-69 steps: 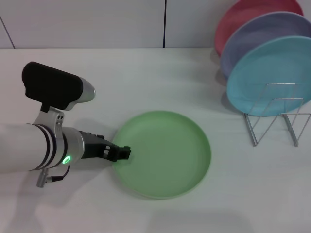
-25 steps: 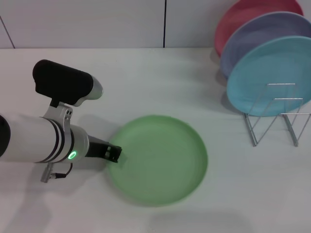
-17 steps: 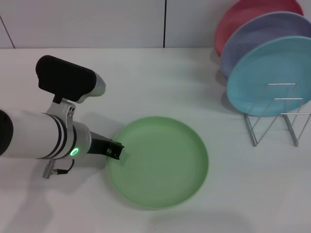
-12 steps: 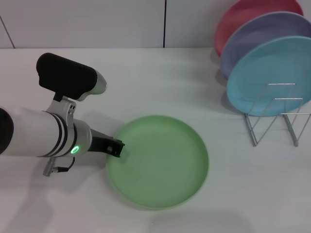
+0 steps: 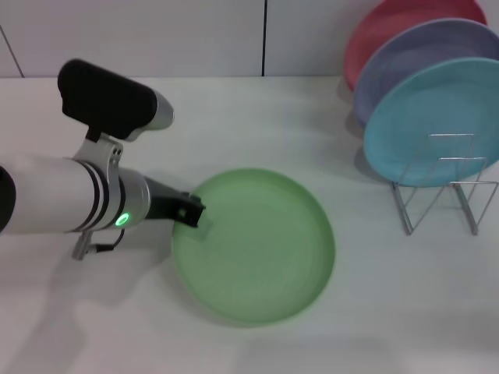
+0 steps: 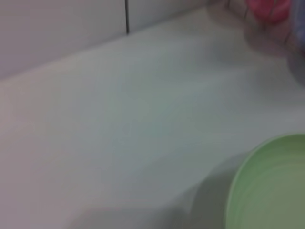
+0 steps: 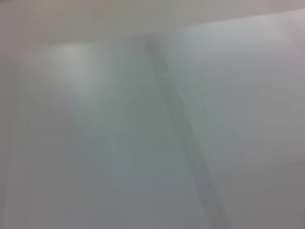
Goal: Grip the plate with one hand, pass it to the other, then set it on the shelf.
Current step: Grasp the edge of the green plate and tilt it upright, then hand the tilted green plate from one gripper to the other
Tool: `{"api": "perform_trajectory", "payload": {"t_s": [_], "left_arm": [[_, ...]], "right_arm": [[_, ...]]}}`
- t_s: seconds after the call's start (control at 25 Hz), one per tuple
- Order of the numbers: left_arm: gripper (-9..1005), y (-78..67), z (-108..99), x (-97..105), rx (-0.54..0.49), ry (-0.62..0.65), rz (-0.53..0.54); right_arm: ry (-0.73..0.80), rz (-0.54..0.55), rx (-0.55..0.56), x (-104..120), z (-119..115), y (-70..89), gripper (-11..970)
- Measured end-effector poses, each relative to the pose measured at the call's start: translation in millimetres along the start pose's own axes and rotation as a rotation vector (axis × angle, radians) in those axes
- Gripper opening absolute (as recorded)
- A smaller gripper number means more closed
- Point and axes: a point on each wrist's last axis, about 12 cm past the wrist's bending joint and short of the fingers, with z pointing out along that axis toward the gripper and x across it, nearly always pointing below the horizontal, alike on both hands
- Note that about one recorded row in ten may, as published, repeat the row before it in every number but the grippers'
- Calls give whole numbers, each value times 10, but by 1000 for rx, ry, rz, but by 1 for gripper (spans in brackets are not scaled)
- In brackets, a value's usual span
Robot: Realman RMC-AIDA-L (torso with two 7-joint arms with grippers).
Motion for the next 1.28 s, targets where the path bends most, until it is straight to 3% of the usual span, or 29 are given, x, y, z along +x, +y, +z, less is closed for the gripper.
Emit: {"api": "perform_trajectory", "payload": {"t_s": [0.08,0.12,0.16,0.28,0.32,0.36,0.48,0.52,0.56,0.76,0.92,1.12,1.28], "left_arm": [[75,-2,-41,-67,-4,-34,15],[69,1,-82,-110,-7,-61,28],[62,1,-82,-110,-7,-61,28],[42,-6,-133,-176,-10,-101,42],[42,-8,-146,-192,-11,-110,44],[41,-8,-146,-192,-11,-110,44],[40,7,-222,-275,-29,-155,58],[40,22,-262,-322,-43,-186,63],[39,22,-262,-322,-43,-186,63],[38,118,-361,-414,-75,-251,46],[38,171,-431,-474,-89,-284,46],[38,190,-512,-553,-98,-332,43],[38,185,-526,-563,-97,-342,42]], "right_arm": [[24,57,-172,74,394,127,819],[99,124,-332,122,782,238,817],[99,124,-332,122,782,238,816],[305,227,-537,154,1355,480,811],[438,260,-636,98,1637,668,810],[438,260,-636,98,1637,668,808],[648,282,-748,-94,1929,967,803],[780,263,-779,-274,2058,1102,802],[780,263,-779,-274,2058,1102,800],[1164,197,-749,-630,2313,1307,792],[1425,151,-771,-765,2519,1449,786],[1550,10,-727,-689,2596,1578,778],[1611,5,-756,-519,2552,1710,772]]}}
